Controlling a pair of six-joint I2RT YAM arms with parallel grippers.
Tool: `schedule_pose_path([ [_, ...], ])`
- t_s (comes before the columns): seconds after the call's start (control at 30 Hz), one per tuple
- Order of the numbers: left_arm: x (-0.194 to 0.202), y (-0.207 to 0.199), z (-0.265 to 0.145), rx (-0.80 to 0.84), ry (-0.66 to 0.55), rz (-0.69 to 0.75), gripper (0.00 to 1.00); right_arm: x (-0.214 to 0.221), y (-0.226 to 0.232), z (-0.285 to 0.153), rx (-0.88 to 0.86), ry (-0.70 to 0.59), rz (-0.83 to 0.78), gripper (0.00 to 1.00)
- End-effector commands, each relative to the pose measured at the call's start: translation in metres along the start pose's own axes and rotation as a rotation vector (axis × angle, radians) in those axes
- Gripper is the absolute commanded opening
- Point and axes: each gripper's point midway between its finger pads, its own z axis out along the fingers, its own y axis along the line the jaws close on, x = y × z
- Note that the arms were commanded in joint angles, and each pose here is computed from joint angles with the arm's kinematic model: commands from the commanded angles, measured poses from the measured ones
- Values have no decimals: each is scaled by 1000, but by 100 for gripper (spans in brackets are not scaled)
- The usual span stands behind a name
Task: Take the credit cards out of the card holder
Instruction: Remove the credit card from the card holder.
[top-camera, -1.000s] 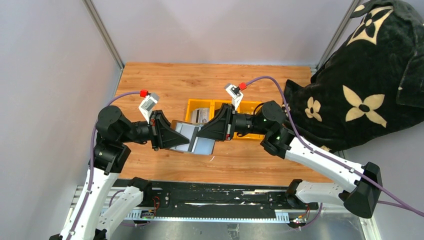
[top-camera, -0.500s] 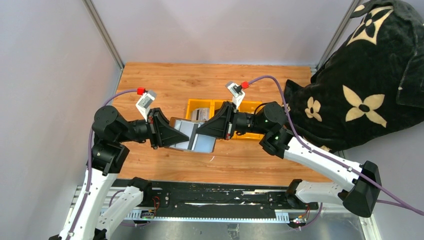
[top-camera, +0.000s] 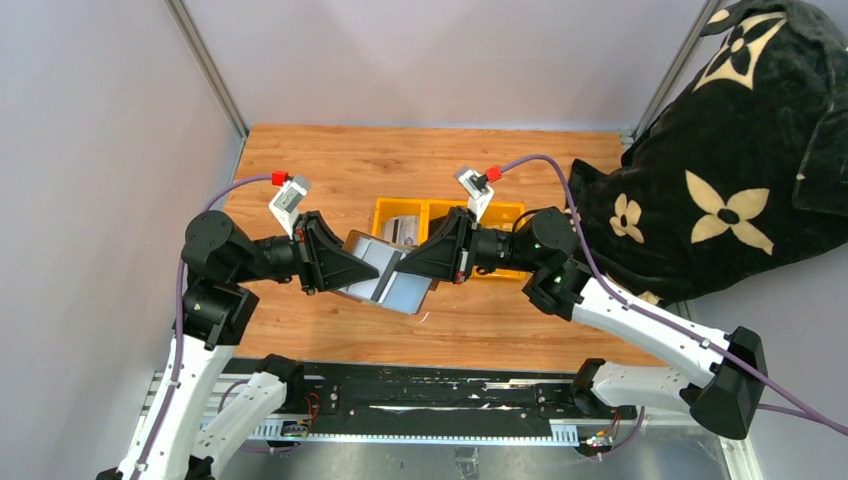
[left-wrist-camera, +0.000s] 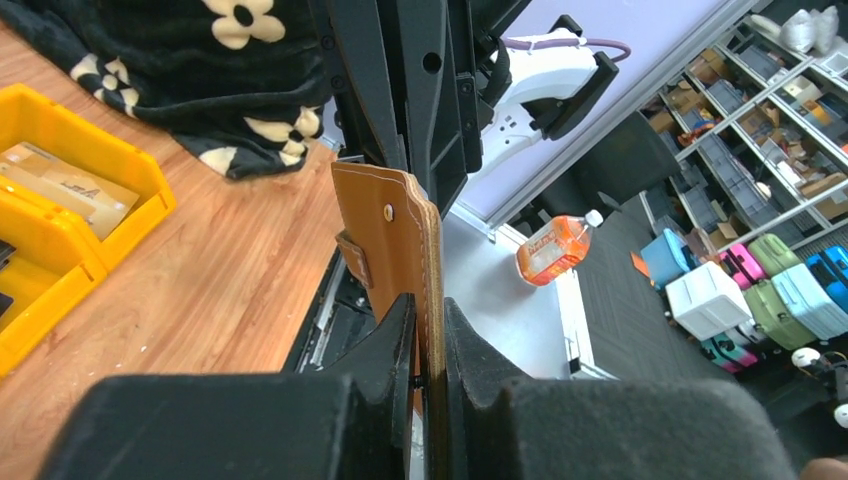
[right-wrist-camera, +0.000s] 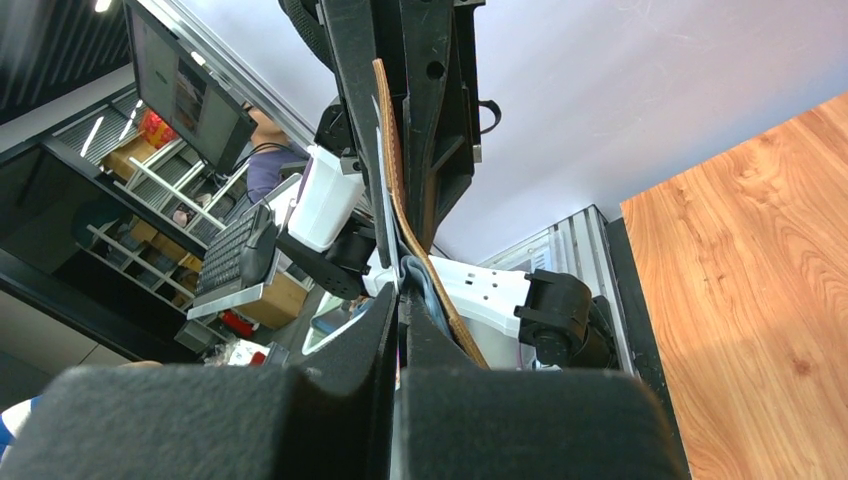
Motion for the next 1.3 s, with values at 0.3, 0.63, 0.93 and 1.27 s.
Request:
schedule_pose_path([
  [0.3,-19,-4,0,-31,-92,60,4,-4,-2,-15,-1,-53,23,0],
  [0.63,-21,-6,-2,-36,-111,68,0,-2,-3,-14,-14,-47,24,0],
  [0.93,-32,-1,-4,-88,-162,86,0,-9,-3,-17,-26,-106,31,0],
  [1.27,-36,-2,-5,-99,-186,91,0,-4,-7,3,-62,-106,58,41],
])
